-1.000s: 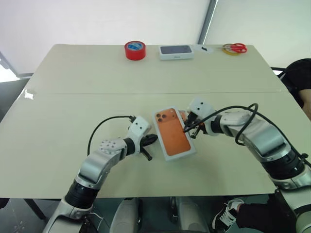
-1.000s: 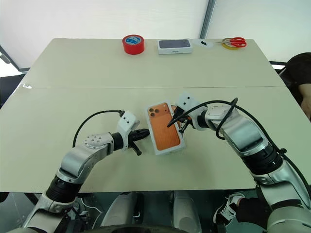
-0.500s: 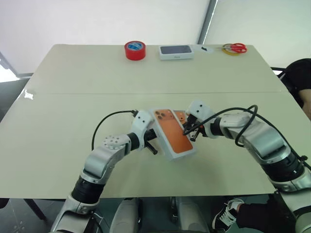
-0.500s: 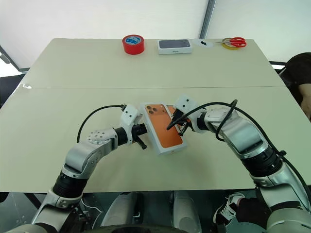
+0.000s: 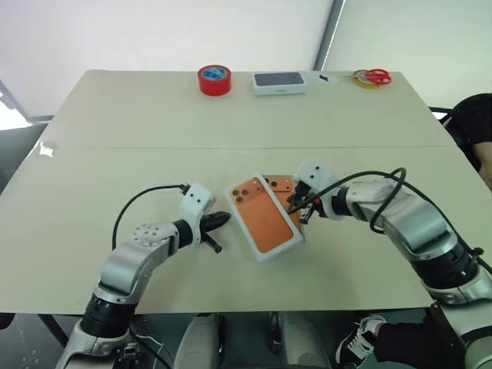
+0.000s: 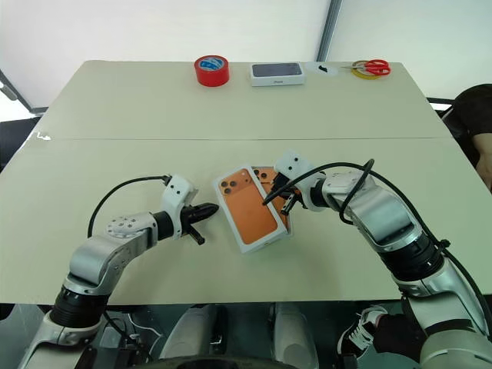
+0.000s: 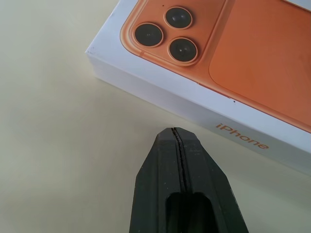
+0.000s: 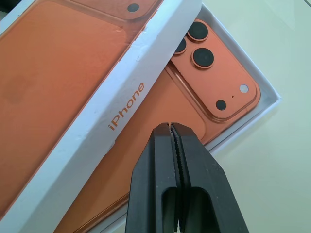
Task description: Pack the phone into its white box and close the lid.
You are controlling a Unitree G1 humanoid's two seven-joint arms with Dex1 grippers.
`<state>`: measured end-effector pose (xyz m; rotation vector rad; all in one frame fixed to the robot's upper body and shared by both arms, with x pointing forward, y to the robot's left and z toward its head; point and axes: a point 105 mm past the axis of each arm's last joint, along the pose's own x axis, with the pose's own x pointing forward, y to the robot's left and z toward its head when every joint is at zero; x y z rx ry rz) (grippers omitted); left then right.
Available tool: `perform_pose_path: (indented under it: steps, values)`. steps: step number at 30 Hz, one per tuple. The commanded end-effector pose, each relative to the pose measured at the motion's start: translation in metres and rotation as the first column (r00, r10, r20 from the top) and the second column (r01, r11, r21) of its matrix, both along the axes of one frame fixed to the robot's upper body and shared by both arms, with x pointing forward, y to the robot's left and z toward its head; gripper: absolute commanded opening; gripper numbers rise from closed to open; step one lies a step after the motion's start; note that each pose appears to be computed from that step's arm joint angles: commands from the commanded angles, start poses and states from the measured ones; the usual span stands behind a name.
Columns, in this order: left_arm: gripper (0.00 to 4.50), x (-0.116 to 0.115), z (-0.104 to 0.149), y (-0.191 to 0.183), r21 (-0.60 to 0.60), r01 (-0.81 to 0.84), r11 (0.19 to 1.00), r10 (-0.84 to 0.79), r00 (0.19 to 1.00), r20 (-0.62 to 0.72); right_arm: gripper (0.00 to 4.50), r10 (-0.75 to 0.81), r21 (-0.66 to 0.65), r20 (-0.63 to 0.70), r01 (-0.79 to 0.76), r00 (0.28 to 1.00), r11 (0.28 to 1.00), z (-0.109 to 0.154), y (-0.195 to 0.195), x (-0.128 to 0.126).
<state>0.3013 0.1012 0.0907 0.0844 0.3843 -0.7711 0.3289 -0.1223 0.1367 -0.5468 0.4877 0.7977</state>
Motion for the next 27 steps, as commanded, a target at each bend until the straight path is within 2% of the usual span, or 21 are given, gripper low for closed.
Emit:
perform_pose_path:
  steps: [1,11,27]
  values:
    - [0.0,-0.004,0.011,-0.007,-0.027,0.035,0.999,-0.034,0.999,0.027,0.04,0.017,0.017,0.067,-0.018,0.998,1.0,0.017,0.005,0.003]
    - [0.0,-0.011,0.014,-0.031,-0.066,0.117,0.991,-0.116,0.993,0.019,0.04,0.019,0.023,0.069,-0.02,0.997,1.0,0.017,0.008,0.002]
    - [0.0,0.012,0.031,-0.043,-0.119,0.081,0.99,-0.073,0.995,0.067,0.04,0.005,0.014,0.065,-0.006,0.998,1.0,0.019,0.002,0.0]
